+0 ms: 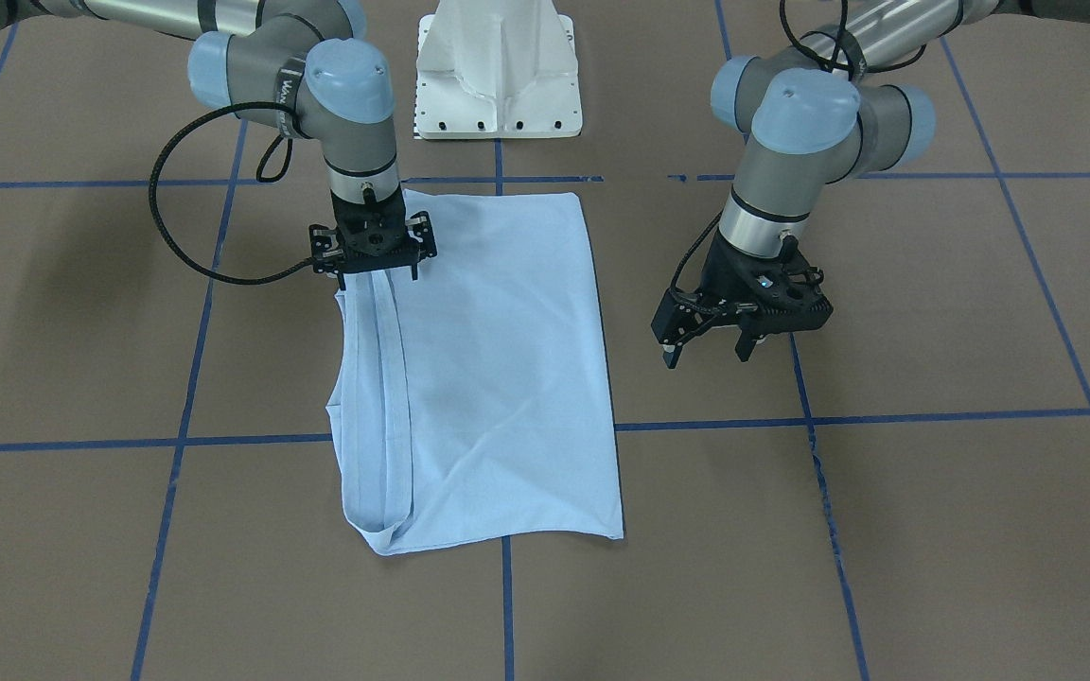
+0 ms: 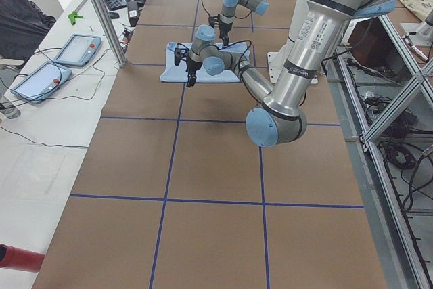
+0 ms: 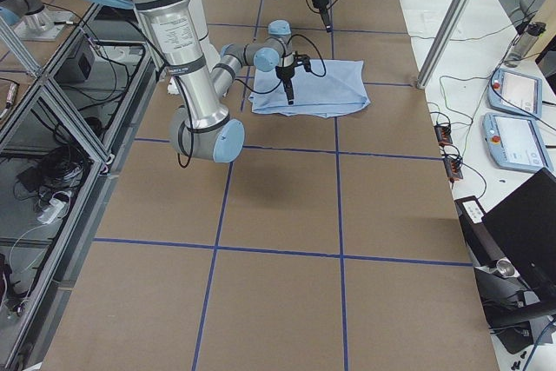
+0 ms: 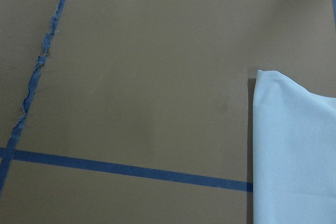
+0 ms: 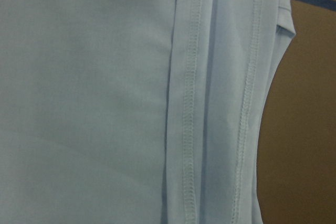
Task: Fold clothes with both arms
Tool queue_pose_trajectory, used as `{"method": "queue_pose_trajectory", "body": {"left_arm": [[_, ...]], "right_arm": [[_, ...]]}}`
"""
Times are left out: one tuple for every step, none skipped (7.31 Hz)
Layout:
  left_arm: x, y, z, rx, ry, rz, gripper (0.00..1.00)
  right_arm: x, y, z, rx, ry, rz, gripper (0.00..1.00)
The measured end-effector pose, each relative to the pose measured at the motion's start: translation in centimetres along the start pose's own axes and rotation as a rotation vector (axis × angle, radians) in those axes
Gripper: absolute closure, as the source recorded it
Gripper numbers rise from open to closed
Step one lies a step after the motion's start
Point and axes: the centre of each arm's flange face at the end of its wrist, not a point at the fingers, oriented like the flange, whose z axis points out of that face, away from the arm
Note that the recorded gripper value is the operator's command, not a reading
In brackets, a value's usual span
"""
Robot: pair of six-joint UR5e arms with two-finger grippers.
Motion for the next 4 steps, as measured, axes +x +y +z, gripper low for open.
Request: {"method": "queue_pose_trajectory", "body": {"left_arm": [[0.05,0.01,-0.08,0.000,0.002,-0.001,0.00],[0.09,0.01,-0.14,0.000,0.003,-0.002,0.00],[0.09,0.01,-0.14,0.000,0.003,-0.003,0.00],[0.07,0.01,-0.11,0.000,0.003,-0.003,0.00]], "right_arm": [[0.28,0.11,0.39,-0.026,0.036,-0.011,0.00],[0.61,0.27,0.77,-0.051,0.070,-0.020,0.00],[0.83,0.37,1.09,-0.065,0.090,-0.023,0.00],[0.90,0.38,1.35,-0.072,0.099,-0.025,0.00]]}}
